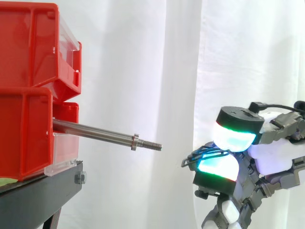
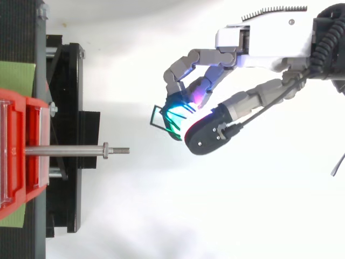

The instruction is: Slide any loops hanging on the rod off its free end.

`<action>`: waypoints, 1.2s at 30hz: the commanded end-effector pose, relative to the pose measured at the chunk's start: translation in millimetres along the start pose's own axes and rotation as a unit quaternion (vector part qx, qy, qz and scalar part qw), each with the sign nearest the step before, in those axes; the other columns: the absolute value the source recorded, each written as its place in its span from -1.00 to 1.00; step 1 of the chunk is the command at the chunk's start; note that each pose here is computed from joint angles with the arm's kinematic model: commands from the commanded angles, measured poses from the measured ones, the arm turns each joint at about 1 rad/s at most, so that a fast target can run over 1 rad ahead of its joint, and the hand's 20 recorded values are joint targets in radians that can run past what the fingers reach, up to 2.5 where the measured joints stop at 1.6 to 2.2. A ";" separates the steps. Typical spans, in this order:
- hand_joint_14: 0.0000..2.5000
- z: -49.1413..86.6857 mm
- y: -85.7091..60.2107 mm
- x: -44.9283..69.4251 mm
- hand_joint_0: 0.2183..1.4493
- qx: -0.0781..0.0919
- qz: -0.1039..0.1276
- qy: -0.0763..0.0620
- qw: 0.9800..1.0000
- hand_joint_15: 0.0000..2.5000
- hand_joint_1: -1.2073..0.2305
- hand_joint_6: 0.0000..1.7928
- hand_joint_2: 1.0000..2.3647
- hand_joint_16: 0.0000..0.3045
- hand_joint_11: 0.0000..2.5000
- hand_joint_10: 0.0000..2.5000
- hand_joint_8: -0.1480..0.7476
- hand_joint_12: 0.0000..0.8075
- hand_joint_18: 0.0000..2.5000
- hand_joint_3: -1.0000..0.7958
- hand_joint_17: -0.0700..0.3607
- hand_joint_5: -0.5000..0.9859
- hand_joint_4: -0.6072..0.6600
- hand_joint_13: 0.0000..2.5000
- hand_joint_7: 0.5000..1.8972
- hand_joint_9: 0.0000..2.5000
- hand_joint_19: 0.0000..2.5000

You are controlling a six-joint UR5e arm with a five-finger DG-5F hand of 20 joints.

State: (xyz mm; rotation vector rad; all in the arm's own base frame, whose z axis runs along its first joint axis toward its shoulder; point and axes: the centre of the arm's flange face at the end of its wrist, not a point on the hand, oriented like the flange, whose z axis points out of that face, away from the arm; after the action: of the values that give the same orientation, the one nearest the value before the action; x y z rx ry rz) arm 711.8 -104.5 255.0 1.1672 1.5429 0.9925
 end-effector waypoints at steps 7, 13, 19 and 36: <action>-1.00 -0.9 -1.0 -3.6 -0.40 0.001 0.002 -0.002 1.000 -0.97 -0.22 -0.05 -0.97 -0.71 -0.81 -0.99 0.09 -0.26 -0.43 -0.17 -0.22 -0.54 0.19 -0.41 0.33 -0.31 -0.81; -1.00 -1.1 -1.2 -4.5 -0.39 0.001 0.003 -0.002 1.000 -0.98 -0.34 -0.04 -0.97 -0.71 -0.81 -0.99 0.04 -0.27 -0.45 -0.19 -0.21 -0.57 0.17 -0.44 0.27 -0.35 -0.81; -1.00 -1.4 -0.2 -5.2 -0.34 0.000 0.005 -0.004 1.000 -0.99 -0.41 -0.04 -0.99 -0.71 -0.81 -0.99 0.02 -0.27 -0.46 -0.33 -0.22 -0.60 0.19 -0.45 0.22 -0.38 -0.82; -1.00 -1.4 -1.5 -5.7 -0.27 0.001 0.014 -0.003 1.000 -0.99 -0.43 -0.03 -1.00 -0.73 -0.81 -0.99 -0.01 -0.30 -0.45 -0.43 -0.24 -0.63 0.22 -0.44 0.17 -0.42 -0.84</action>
State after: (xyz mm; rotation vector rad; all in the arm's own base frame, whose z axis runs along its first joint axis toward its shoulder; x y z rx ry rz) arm 710.7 -110.4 254.8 1.1899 1.5296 1.0008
